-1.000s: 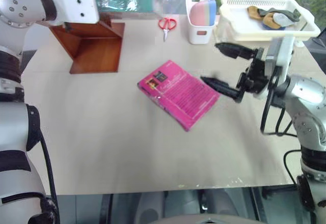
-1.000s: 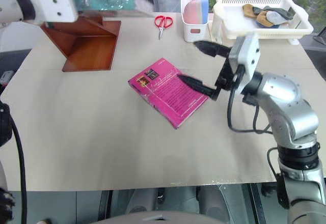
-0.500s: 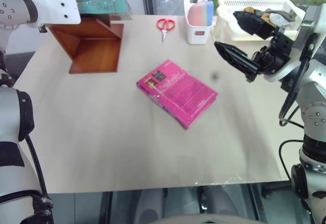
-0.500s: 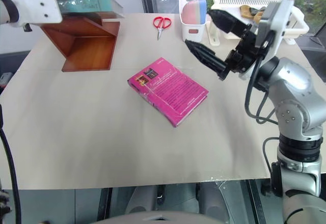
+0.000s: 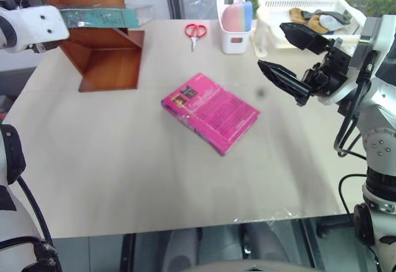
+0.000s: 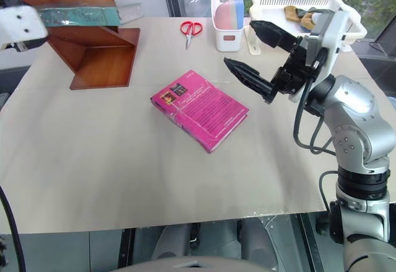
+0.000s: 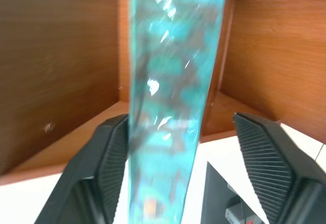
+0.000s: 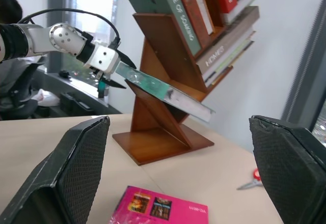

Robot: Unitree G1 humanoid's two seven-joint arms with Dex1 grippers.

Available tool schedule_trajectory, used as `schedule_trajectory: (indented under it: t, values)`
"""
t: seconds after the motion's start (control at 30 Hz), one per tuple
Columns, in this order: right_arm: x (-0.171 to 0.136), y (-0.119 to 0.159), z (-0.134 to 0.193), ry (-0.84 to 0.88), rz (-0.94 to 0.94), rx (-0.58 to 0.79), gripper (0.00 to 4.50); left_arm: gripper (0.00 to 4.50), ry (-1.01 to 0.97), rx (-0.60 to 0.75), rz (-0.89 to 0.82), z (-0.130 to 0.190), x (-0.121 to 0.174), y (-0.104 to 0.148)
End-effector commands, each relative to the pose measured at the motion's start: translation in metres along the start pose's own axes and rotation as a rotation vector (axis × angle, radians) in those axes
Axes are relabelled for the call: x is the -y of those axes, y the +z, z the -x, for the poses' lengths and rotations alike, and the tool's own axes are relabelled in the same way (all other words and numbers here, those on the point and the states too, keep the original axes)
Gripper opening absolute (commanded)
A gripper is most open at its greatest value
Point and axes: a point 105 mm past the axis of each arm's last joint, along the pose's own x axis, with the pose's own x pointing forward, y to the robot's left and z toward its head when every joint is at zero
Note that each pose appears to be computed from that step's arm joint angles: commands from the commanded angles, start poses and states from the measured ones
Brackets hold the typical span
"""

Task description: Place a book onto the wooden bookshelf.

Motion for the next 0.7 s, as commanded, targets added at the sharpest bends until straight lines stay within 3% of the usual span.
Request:
schedule_trajectory:
  t: [0.03,0.13,0.3,0.4,0.43,0.53,0.6,0.63,0.7]
  values:
    - [-0.003,0.009,0.004,0.03,0.03,0.033,4.5,3.4,0.147,0.146,0.1,0.028,-0.031,0.005]
    - [-0.002,0.004,0.007,0.044,0.016,0.023,4.5,3.4,0.183,0.264,0.163,0.043,-0.04,0.012]
    - [-0.002,-0.018,0.018,0.062,-0.013,-0.071,4.5,3.4,0.111,0.647,0.462,0.063,-0.043,0.037]
    - [-0.006,-0.049,0.035,0.046,-0.008,-0.224,4.5,3.4,-0.075,0.856,0.673,0.063,-0.009,0.072]
    - [-0.008,-0.062,0.044,0.032,-0.027,-0.293,4.5,3.4,-0.156,0.895,0.765,0.063,0.015,0.09]
    - [-0.008,-0.091,0.071,-0.041,-0.083,-0.434,4.5,3.4,-0.271,0.916,0.974,0.071,0.083,0.12]
    - [-0.01,-0.104,0.092,-0.072,-0.037,-0.535,4.5,4.24,-0.359,0.833,1.058,0.076,0.137,0.127]
    - [-0.008,-0.107,0.1,-0.104,-0.016,-0.567,4.5,4.45,-0.359,0.771,1.111,0.077,0.157,0.125]
    - [-0.012,-0.111,0.121,-0.125,-0.019,-0.643,4.5,4.45,-0.335,0.593,1.151,0.078,0.192,0.104]
